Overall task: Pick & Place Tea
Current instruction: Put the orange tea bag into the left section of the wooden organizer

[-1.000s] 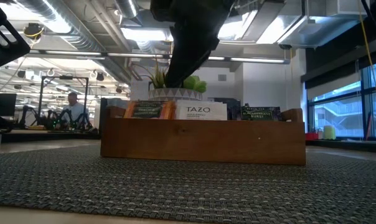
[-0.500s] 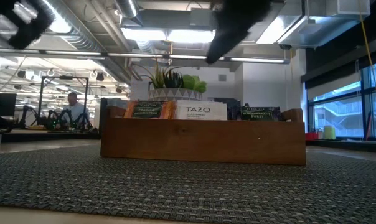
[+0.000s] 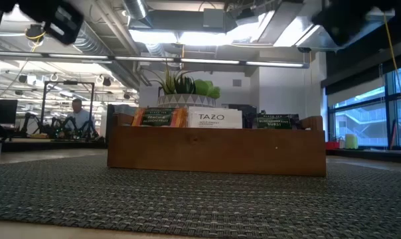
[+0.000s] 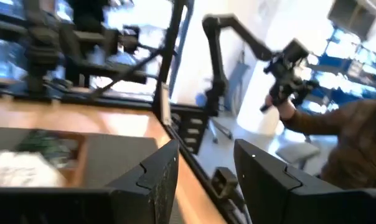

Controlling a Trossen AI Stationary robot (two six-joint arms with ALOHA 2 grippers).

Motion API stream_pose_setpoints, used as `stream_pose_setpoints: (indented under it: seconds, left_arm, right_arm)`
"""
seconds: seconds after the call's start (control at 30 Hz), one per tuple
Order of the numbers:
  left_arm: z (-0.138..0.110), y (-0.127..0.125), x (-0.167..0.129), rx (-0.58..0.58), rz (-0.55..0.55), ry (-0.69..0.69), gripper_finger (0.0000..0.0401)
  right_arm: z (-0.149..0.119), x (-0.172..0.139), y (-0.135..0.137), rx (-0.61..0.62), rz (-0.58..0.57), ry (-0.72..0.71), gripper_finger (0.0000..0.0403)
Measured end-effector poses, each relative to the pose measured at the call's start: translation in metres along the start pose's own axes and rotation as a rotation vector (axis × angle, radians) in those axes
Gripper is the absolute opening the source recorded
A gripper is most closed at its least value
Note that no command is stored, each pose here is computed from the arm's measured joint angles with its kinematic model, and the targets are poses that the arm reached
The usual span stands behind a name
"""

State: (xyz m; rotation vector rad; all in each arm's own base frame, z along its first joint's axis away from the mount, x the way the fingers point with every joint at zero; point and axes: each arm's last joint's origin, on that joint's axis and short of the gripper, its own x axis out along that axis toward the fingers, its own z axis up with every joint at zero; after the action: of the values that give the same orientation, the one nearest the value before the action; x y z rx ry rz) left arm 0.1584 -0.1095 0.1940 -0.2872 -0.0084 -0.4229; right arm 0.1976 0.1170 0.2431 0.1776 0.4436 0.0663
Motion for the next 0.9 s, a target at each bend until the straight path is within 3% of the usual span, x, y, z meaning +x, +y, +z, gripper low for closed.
stream_pose_setpoints:
  seconds: [0.27,0.4,0.53,0.67,0.9]
  left_arm:
    - [-0.012,0.016,-0.038,-0.032,0.103,-0.100,0.0154]
    - [-0.012,0.017,-0.045,-0.027,0.097,-0.117,0.0153]
    - [-0.011,0.017,-0.046,-0.005,0.095,-0.124,0.0151]
    - [-0.012,0.017,-0.046,0.014,0.101,-0.106,0.0152]
    - [-0.016,0.020,-0.046,0.141,0.162,-0.070,0.0150]
  right_arm:
    - [-0.062,-0.020,-0.027,0.041,0.132,-0.269,0.0166]
    - [-0.074,-0.025,-0.039,0.045,0.139,-0.353,0.0166]
    - [-0.077,-0.026,-0.041,-0.034,0.126,-0.376,0.0166]
    - [-0.077,-0.026,-0.042,-0.107,0.099,-0.380,0.0166]
    - [-0.078,-0.028,-0.053,-0.117,-0.106,-0.422,0.0166]
